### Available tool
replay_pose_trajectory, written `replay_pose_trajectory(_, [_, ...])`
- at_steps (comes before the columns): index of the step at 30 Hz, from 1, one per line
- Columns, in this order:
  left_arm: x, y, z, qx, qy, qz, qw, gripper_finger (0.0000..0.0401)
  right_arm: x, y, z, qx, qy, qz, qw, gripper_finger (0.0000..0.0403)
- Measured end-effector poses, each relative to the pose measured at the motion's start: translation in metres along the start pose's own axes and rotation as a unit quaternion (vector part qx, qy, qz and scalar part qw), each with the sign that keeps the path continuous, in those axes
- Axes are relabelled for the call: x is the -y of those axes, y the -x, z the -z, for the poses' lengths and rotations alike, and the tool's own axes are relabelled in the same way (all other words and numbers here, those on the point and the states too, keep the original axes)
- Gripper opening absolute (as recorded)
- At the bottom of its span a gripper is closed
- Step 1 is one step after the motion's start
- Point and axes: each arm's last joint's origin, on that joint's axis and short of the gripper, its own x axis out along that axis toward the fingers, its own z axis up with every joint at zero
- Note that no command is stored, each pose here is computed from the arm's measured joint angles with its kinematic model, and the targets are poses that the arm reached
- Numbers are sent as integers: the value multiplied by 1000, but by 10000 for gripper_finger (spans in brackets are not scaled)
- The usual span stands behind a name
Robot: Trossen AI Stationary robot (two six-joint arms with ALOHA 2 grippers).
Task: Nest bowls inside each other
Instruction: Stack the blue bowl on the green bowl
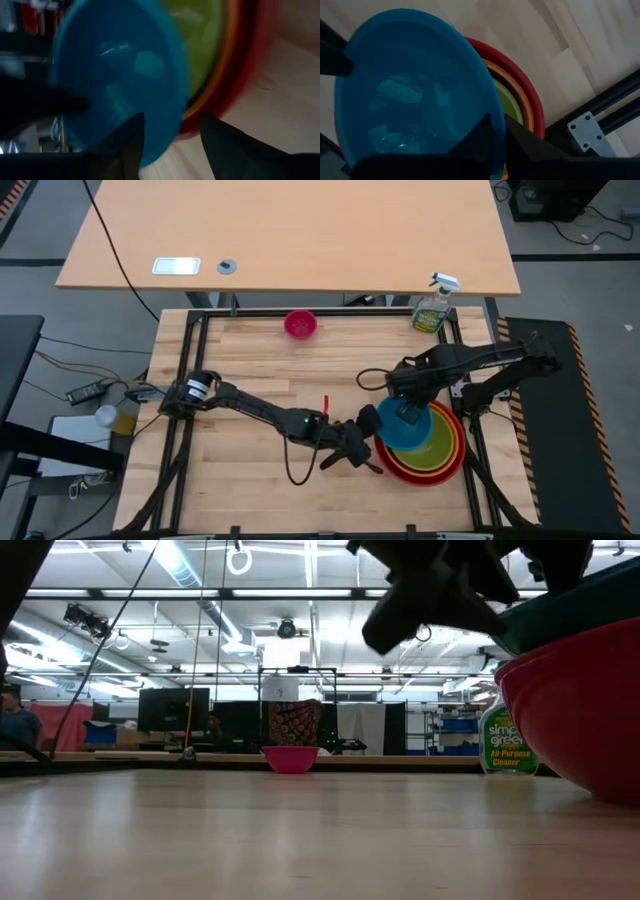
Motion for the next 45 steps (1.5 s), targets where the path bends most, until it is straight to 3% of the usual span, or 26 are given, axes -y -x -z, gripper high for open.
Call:
replay_pose_trajectory(5, [-11, 19, 7, -25, 53, 17, 998, 167, 1, 4, 6, 12, 5, -6, 1000, 34])
replay_pose_trajectory(11, [9, 33, 8, -74, 82, 96, 989, 157, -4, 4, 12, 6, 7, -9, 1000, 32])
replay_pose_trajectory(14, [18, 35, 9, -94, 92, 109, 985, 156, -7, -4, 16, -11, 28, -4, 1000, 36])
replay_pose_trajectory(19, [49, 38, 20, -117, 71, 75, 988, 155, -11, -26, 29, -59, 68, 14, 996, 36])
replay_pose_trajectory(26, [79, 72, 45, -97, 89, 8, 991, 155, -14, -54, 37, -73, 72, 31, 994, 35])
replay_pose_trajectory(32, [72, 122, 69, -50, 171, -51, 983, 155, -13, -73, 38, -68, 69, 47, 994, 35])
replay_pose_trajectory(38, [59, 170, 100, -8, 271, -96, 958, 155, -11, -81, 39, -51, 42, 67, 996, 38])
replay_pose_trajectory(45, [60, 217, 128, 44, 335, -121, 933, 155, -7, -91, 42, -65, 47, 82, 993, 99])
